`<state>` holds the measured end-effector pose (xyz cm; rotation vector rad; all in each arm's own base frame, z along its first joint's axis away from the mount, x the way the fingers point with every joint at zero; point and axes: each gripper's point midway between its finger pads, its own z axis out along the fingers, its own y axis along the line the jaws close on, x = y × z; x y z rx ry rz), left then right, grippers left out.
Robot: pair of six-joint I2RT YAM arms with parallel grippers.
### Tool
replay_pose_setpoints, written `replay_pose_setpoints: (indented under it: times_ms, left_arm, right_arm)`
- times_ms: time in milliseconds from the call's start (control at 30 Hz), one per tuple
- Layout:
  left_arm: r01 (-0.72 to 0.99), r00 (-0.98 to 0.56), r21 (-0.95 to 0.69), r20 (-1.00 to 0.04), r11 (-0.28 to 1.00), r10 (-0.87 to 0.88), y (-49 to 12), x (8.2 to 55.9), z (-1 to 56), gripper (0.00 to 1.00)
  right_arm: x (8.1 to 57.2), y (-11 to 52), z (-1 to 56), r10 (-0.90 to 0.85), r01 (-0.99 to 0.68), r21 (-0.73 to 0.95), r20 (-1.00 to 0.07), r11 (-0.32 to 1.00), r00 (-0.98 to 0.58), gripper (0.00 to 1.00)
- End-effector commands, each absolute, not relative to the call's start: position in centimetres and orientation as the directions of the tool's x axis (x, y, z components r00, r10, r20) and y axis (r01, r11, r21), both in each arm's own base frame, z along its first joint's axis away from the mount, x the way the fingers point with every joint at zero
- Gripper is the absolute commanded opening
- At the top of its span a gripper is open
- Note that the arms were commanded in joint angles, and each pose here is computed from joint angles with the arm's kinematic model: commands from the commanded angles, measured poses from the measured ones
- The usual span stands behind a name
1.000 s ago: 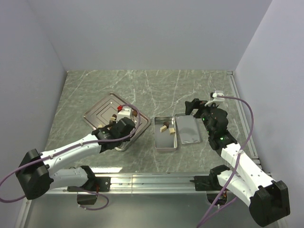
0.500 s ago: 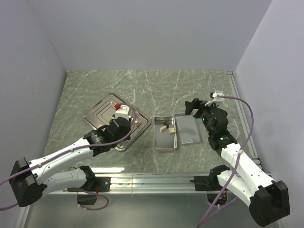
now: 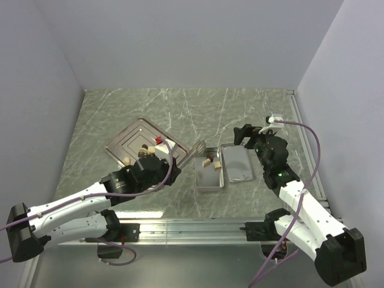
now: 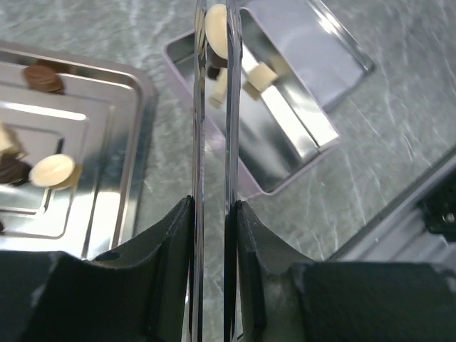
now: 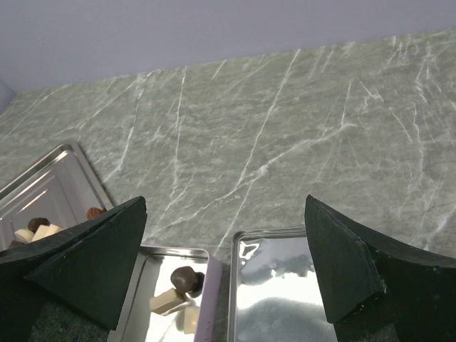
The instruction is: Pack the chocolate
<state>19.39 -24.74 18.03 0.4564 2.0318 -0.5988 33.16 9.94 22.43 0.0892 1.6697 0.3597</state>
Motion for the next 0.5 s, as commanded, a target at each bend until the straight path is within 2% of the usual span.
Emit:
replay_pose_setpoints:
  times_ms: [0, 100, 333, 467]
  left_arm:
    - [0.632, -0.446, -0.243, -0.891, 0.736, 0.089, -27.02, 18.5, 19.52, 0.26]
    - [0.646, -0.445, -0.235, -0.889, 0.726, 0.108, -27.49, 18.15, 19.33, 0.27]
    - [0.646, -0.439, -0.222, -0.891, 0.731, 0.118, -27.7, 17.96, 19.3, 0.39]
    - [0.644, -0.44, -0.224, -0.891, 0.732, 0.114, -27.64, 17.91, 19.34, 0.41]
  right_arm:
    - [33.77, 10.02, 25.21, 0.272, -0.167, 0.281, -0.959, 0.945, -0.076, 0.98]
    - [33.78, 10.01, 25.29, 0.276, -0.166, 0.284, -0.958, 0.944, -0.075, 0.98]
    - [33.85, 10.06, 25.25, 0.274, -0.167, 0.283, -0.959, 0.945, -0.076, 0.98]
    - [33.86, 10.05, 25.24, 0.272, -0.167, 0.281, -0.959, 0.945, -0.076, 0.98]
